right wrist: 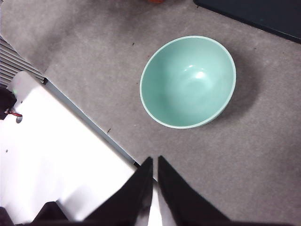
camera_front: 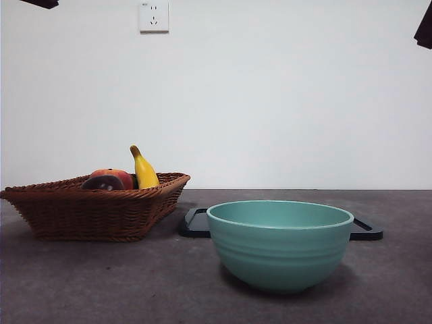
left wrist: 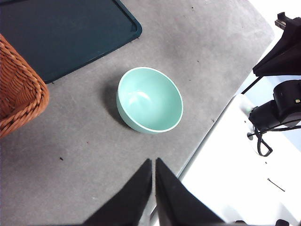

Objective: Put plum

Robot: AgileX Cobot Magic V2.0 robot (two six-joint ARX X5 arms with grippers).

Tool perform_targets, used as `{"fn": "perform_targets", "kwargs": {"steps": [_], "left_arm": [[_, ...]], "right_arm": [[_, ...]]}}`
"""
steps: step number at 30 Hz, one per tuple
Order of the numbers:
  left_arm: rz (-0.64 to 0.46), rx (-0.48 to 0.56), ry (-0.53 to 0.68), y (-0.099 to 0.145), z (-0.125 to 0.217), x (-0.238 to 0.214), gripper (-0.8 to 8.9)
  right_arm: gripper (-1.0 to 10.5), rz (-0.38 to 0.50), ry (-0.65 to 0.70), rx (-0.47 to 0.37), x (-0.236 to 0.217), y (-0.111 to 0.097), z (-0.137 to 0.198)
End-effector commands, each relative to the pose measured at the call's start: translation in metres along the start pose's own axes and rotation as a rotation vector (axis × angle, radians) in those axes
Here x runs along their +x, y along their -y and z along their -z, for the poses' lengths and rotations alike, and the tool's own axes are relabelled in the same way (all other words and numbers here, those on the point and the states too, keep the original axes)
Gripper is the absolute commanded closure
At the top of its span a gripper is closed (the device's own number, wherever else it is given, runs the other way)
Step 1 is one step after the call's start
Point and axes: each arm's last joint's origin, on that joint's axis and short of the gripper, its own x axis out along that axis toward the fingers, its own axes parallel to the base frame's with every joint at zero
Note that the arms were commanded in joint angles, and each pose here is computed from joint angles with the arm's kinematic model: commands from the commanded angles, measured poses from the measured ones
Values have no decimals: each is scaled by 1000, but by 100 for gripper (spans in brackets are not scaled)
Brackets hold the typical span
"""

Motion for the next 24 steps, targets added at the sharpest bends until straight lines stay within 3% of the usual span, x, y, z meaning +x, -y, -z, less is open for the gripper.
{"fn": "perform_targets", "kwargs": {"steps": [1, 18, 21, 24], "left_arm": [[4, 26, 13, 1, -4, -1, 805], [4, 28, 16, 2, -4, -2, 805], [-24, 91, 74, 4, -6, -8, 805], [-78, 220, 196, 8, -11, -22, 805]], "right_arm": [[941, -11, 24, -28, -3, -3, -4], [941, -11, 29, -29, -3, -3, -5], [941, -12, 29, -30, -3, -3, -5], [941, -12, 29, -29, -3, -3, -5]]}}
